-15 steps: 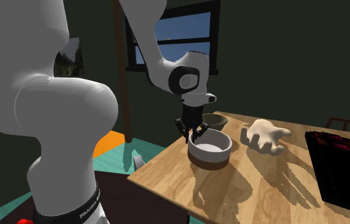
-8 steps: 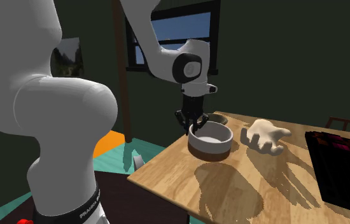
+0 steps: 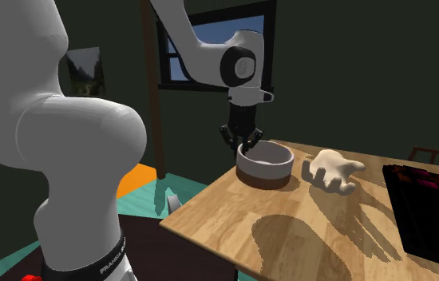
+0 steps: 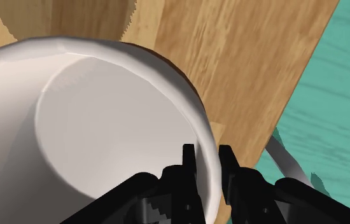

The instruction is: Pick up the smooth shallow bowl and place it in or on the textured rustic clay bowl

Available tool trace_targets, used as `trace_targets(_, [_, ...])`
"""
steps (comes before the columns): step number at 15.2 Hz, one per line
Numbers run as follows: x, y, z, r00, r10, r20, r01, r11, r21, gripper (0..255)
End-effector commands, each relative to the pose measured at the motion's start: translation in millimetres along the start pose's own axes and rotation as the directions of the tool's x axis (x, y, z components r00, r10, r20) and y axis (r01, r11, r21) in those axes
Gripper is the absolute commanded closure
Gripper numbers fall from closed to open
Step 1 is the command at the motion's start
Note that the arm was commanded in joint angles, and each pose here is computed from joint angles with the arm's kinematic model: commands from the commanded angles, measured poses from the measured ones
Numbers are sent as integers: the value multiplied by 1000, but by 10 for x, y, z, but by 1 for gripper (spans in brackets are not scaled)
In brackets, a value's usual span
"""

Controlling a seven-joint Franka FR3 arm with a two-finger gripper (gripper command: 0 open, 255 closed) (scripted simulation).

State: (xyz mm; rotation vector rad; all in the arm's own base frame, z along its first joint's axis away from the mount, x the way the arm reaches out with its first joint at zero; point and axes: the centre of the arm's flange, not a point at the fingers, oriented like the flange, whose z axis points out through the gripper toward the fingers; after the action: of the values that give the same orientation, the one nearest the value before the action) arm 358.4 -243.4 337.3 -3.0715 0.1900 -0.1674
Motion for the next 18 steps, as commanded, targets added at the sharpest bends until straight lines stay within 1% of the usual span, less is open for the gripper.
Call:
trace_targets(1, [15, -8, -108, 1000, 0, 0, 0, 1000, -1, 255])
trace_targets(13, [78, -48, -706, 1000, 0, 0, 0, 1000, -1, 255])
trace_targets(18, [737, -77, -691, 1000, 0, 0, 0, 1000, -1, 255])
